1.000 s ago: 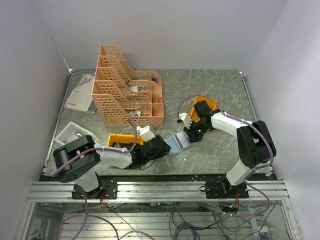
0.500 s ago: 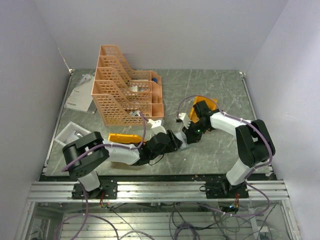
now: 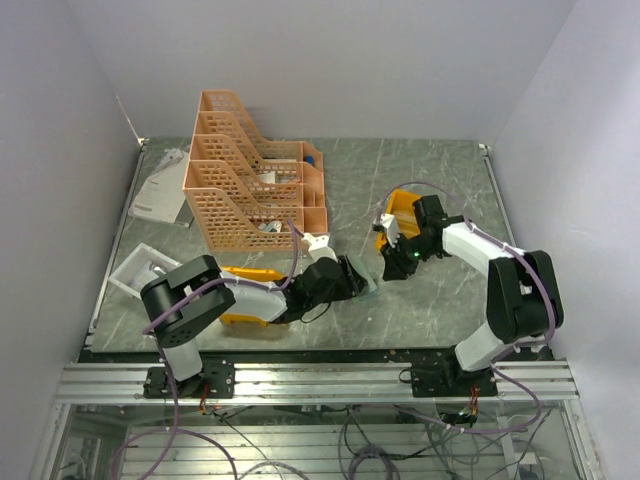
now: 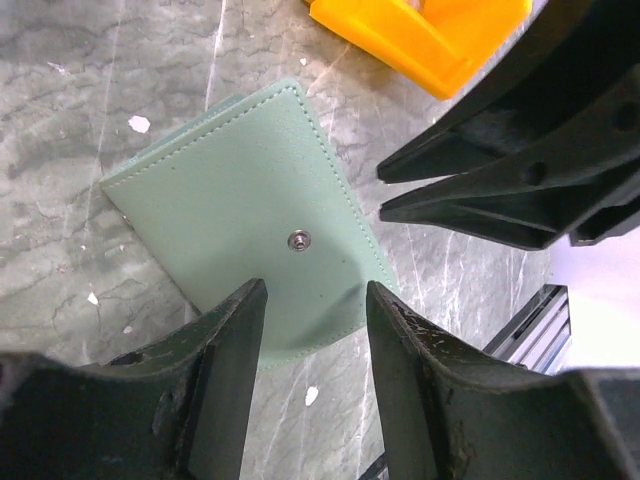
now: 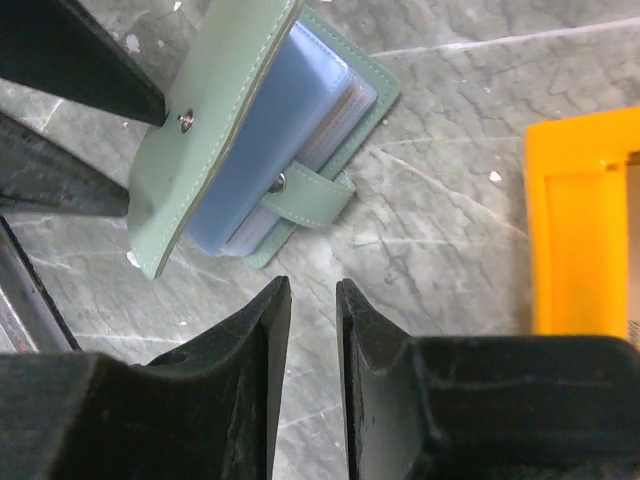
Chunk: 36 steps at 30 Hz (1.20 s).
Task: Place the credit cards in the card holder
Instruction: Close the card holder at the center of the board.
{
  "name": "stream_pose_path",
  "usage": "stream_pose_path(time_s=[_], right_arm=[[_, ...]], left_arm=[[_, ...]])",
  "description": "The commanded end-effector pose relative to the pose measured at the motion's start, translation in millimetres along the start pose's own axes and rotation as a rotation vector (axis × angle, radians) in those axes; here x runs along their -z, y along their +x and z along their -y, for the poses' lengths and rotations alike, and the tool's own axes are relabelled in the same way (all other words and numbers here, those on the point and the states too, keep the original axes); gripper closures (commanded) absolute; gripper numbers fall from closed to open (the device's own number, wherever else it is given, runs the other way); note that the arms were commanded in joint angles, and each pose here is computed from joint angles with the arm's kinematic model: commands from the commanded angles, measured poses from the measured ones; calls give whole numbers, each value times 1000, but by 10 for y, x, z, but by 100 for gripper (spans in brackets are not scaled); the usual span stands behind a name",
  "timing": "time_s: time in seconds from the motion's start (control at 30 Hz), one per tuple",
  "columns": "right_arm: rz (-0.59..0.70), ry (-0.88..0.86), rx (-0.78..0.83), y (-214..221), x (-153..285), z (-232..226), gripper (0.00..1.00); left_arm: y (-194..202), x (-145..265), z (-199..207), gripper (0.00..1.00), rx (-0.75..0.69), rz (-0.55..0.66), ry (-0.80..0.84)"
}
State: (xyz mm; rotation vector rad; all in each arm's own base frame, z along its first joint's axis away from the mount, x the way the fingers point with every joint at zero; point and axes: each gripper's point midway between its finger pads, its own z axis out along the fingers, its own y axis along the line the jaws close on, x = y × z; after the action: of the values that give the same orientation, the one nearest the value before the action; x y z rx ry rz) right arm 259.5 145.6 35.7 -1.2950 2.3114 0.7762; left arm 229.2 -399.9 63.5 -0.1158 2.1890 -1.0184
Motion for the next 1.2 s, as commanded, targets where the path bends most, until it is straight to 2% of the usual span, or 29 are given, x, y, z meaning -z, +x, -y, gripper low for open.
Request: stream_pose_path(time_s=[0.0,0.1,0.17,0.33,0.57,1.0,1.17], right_arm=[[90,7,112,-119,147,-38,73],[162,56,299,-230,238,-47,63],[187,74,454,-204,243,-83,48],[213,132,766,-201,241,-72,32],[262,159,835,-315,113,24,34],[191,191,852,-317,-204,61,40],[186,243,821,-383,-222,131,48]], left_arm=[[-117,-41,105,47,-28,19,46],[-134,-45,67,53,-39,14,32],[-137,-22,37,53,-38,17,29],[-158,56,59,52,-33,27,61],[-162,120,66,52,-28,31,84],[-104,62,59,52,-37,9,87],[-53,18,0,53,-48,-14,60]])
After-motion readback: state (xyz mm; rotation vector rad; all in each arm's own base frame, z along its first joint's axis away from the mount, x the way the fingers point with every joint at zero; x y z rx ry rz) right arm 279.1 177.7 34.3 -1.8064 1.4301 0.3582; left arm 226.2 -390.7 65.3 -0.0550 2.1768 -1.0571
